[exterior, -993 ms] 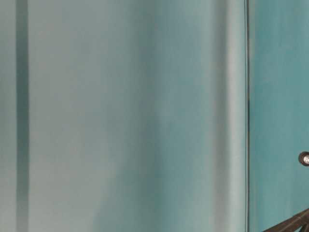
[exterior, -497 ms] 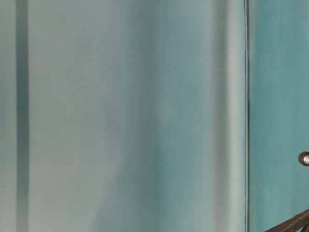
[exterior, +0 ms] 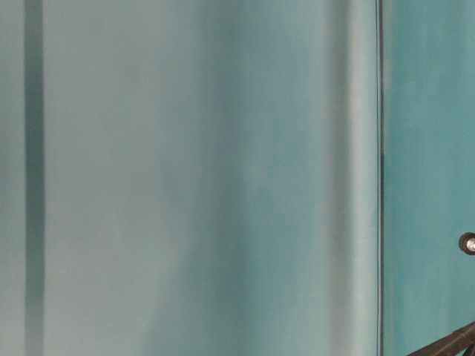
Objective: Insert the USB cable into the female connector supported by the left arm.
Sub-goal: 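Close the right gripper on the black USB-A plug and lift it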
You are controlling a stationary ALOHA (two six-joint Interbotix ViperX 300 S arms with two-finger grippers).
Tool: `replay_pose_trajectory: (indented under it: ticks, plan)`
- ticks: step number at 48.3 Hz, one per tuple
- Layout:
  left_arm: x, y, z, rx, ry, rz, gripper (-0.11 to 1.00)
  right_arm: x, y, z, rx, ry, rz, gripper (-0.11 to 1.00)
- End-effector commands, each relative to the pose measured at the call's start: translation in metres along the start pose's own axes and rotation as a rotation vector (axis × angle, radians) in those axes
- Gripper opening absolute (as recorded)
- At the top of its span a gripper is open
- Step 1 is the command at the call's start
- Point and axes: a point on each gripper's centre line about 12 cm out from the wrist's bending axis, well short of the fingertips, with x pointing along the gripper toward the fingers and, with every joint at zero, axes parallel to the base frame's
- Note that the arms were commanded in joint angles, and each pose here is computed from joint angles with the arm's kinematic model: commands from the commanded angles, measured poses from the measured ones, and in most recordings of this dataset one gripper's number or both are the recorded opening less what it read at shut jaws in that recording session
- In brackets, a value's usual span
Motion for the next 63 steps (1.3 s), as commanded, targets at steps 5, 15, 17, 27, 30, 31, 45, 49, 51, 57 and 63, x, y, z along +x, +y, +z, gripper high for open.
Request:
replay_pose_trajectory:
  ticks: [5,15,17,27,30,31,45,49,51,57,63]
  plan:
    - [0.002,0.001,0.006,0.003,-0.023,0.003,0.72,-0.014,-0.005,0.02,-0.018,-0.064,-0.019,0.21]
    - [0.003,0.001,0.008,0.002,-0.027,0.004,0.72,-0.017,-0.004,0.03,-0.074,-0.025,-0.033,0.21]
    - [0.003,0.001,0.009,0.003,-0.029,0.003,0.72,-0.016,-0.004,0.032,-0.076,-0.017,-0.034,0.21]
    - [0.004,0.001,0.008,0.003,-0.029,0.003,0.72,-0.013,-0.003,0.042,-0.098,0.005,-0.038,0.21]
    - [0.005,0.001,0.007,0.002,-0.027,0.004,0.72,-0.012,-0.003,0.045,-0.104,0.008,-0.039,0.21]
    - [0.006,0.001,0.007,0.003,-0.026,0.003,0.72,-0.011,-0.003,0.046,-0.106,0.011,-0.04,0.21]
    - [0.016,0.0,0.004,0.027,-0.044,0.007,0.72,-0.005,0.002,0.07,-0.113,0.04,-0.044,0.21]
    - [0.017,0.002,0.006,0.04,-0.056,0.011,0.72,-0.004,0.004,0.076,-0.111,0.055,-0.045,0.21]
    - [0.018,0.002,0.006,0.041,-0.06,0.015,0.72,-0.003,0.005,0.079,-0.112,0.059,-0.045,0.21]
    - [0.019,0.004,0.008,0.041,-0.074,0.019,0.72,0.002,0.007,0.085,-0.113,0.076,-0.045,0.21]
    - [0.02,0.003,0.006,0.042,-0.068,0.017,0.72,0.014,0.008,0.09,-0.114,0.095,-0.044,0.21]
